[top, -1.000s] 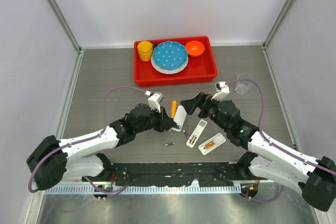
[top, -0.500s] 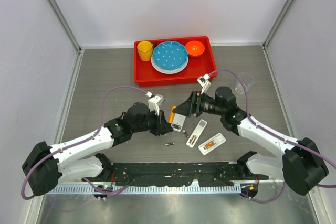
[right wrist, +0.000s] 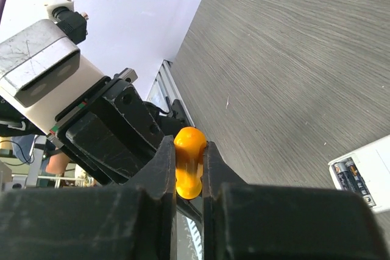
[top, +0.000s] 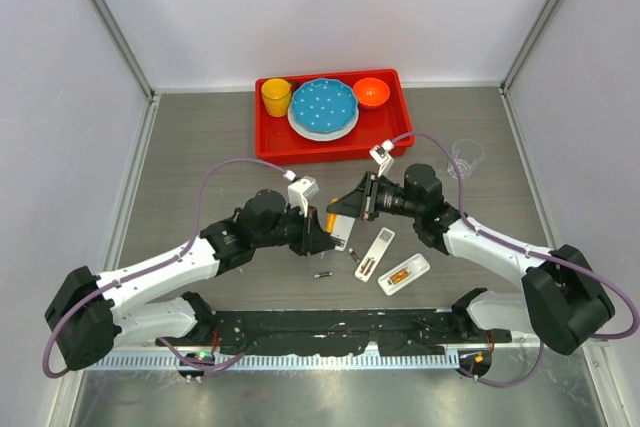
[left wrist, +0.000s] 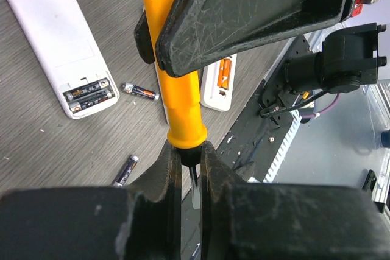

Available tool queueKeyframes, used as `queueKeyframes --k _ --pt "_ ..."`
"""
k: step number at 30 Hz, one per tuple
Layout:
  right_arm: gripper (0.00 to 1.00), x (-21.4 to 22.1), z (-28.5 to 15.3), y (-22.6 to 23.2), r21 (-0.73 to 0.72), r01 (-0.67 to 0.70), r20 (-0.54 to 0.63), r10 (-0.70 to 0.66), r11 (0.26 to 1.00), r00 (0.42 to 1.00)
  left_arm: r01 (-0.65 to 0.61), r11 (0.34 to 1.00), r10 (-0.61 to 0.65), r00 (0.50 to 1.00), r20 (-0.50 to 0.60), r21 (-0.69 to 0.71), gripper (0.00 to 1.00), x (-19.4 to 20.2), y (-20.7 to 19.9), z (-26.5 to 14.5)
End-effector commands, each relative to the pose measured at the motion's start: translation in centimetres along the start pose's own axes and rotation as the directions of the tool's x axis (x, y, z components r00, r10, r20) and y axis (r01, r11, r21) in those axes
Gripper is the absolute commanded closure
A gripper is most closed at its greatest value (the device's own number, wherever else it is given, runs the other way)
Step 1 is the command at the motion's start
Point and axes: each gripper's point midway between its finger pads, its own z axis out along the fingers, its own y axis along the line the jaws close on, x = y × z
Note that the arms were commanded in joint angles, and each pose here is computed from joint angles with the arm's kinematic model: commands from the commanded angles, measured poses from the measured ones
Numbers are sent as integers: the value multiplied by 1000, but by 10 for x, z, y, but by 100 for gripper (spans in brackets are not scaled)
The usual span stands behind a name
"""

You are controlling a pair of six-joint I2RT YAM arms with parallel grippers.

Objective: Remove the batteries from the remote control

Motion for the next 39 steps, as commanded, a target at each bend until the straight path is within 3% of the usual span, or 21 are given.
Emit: queueKeyframes --k 1,2,3,6,9,14,20,23,25,26,28,29,31,33,36,39 --pt "99 -6 1 16 -54 42 32 -40 998 999 -21 1000 20 999 34 23 98 -15 -8 -1" --pt "98 -6 0 14 -49 54 38 -52 997 998 -13 1000 12 999 36 22 92 -15 -8 -1" --pt "99 -7 -1 15 -52 86 50 -84 995 995 -11 1000 10 999 47 26 73 -17 -9 -3" --pt "99 -7 -6 18 -72 146 86 -139 987 986 -12 998 9 998 63 54 42 -17 -14 -6" --pt "99 -6 -12 29 -130 203 116 -189 970 975 -8 993 -4 996 94 121 31 -22 -25 -11" --pt "99 -1 -26 53 -246 276 176 -237 929 955 -11 959 -22 994 112 282 29 -27 -48 -19" --pt "99 -1 -43 92 -384 351 232 -279 854 932 -11 894 -29 996 83 447 34 -26 -75 -24" --pt "99 -1 -47 101 -421 359 239 -280 833 930 -13 868 -28 997 75 496 43 -27 -84 -27" --pt "99 0 -47 103 -429 356 237 -277 830 931 -15 862 -28 997 77 506 55 -28 -87 -28" --pt "99 0 -47 102 -428 356 238 -277 831 931 -14 863 -28 997 76 506 71 -27 -86 -28" --pt "98 -1 -46 101 -423 350 237 -271 836 933 -14 868 -31 996 83 496 95 -29 -85 -29" --pt "99 -1 -45 99 -417 343 234 -265 842 936 -14 875 -32 996 87 484 100 -29 -84 -28" --pt "99 -5 -43 98 -404 332 235 -255 852 938 -3 899 -41 995 91 438 100 -30 -77 -27" --pt "80 -11 -36 86 -338 307 223 -241 890 945 -13 928 -27 994 104 373 100 -32 -66 -25" --pt "31 -26 -30 69 -201 262 248 -210 944 946 -8 970 -24 992 125 242 100 -35 -45 -22" --pt "15 -38 -36 65 -115 248 295 -205 962 933 3 996 -16 991 135 94 100 -36 -21 -22"
